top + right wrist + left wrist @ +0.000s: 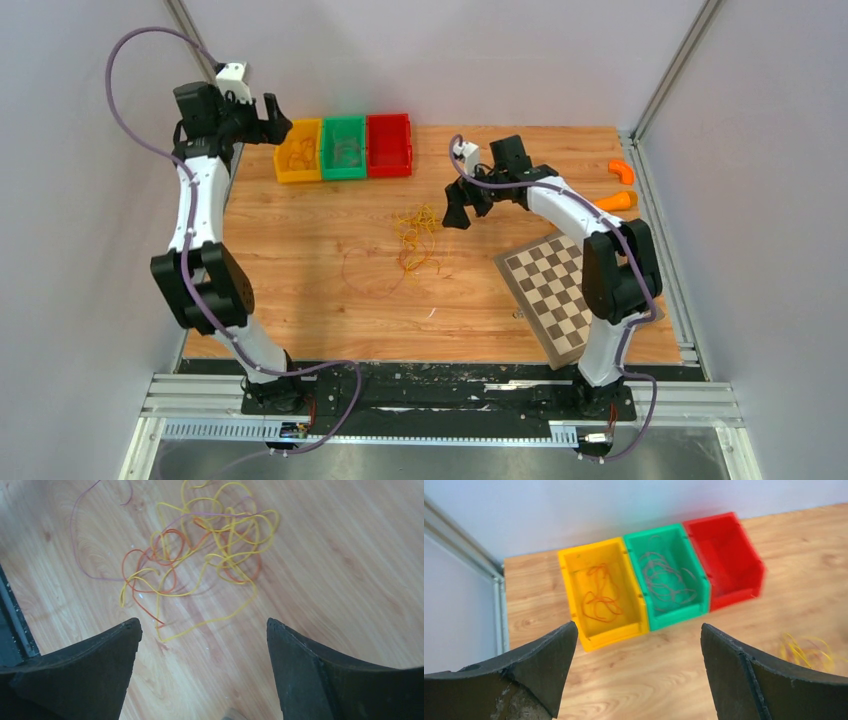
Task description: Untangle the cables
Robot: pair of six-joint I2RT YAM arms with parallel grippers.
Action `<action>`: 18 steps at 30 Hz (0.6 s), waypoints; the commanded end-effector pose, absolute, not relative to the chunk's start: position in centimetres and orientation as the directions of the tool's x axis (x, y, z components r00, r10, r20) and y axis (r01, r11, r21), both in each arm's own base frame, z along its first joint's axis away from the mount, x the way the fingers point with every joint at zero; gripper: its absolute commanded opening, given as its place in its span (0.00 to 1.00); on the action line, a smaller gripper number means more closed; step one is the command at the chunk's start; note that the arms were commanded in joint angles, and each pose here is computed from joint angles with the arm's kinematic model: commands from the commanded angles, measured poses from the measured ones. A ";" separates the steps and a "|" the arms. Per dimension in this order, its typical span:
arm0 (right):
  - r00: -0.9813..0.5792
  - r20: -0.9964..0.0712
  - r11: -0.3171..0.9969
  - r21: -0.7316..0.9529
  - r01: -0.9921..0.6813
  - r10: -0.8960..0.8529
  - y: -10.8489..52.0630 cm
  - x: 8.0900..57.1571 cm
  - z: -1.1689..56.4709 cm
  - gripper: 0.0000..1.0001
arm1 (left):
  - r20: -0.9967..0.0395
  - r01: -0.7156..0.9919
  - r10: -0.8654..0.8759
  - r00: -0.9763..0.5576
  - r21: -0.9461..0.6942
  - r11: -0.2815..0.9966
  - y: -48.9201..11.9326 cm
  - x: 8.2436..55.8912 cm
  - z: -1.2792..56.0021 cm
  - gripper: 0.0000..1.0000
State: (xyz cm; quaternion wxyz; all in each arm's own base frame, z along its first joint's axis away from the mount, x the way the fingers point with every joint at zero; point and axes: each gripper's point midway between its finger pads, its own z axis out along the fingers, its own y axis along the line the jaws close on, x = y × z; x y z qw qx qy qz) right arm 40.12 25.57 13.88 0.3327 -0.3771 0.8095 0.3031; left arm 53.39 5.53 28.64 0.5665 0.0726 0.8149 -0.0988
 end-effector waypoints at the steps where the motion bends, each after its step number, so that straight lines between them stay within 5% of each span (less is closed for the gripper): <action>1: -0.448 -0.790 0.437 0.258 -0.862 -0.418 29.3 39.5 13.7 0.92 | -0.938 0.458 0.045 -0.343 -0.125 0.880 0.8 47.6 28.7 1.00; 8: -0.499 -0.750 0.518 0.245 -0.819 -0.435 30.1 41.7 10.8 0.78 | -0.905 0.648 0.023 -0.425 -0.286 0.706 -6.2 40.1 25.2 1.00; 18: -0.604 -0.676 0.638 0.252 -0.728 -0.423 26.3 38.6 8.6 0.78 | -0.820 0.666 0.093 -0.565 -0.387 0.637 -14.1 36.2 17.8 1.00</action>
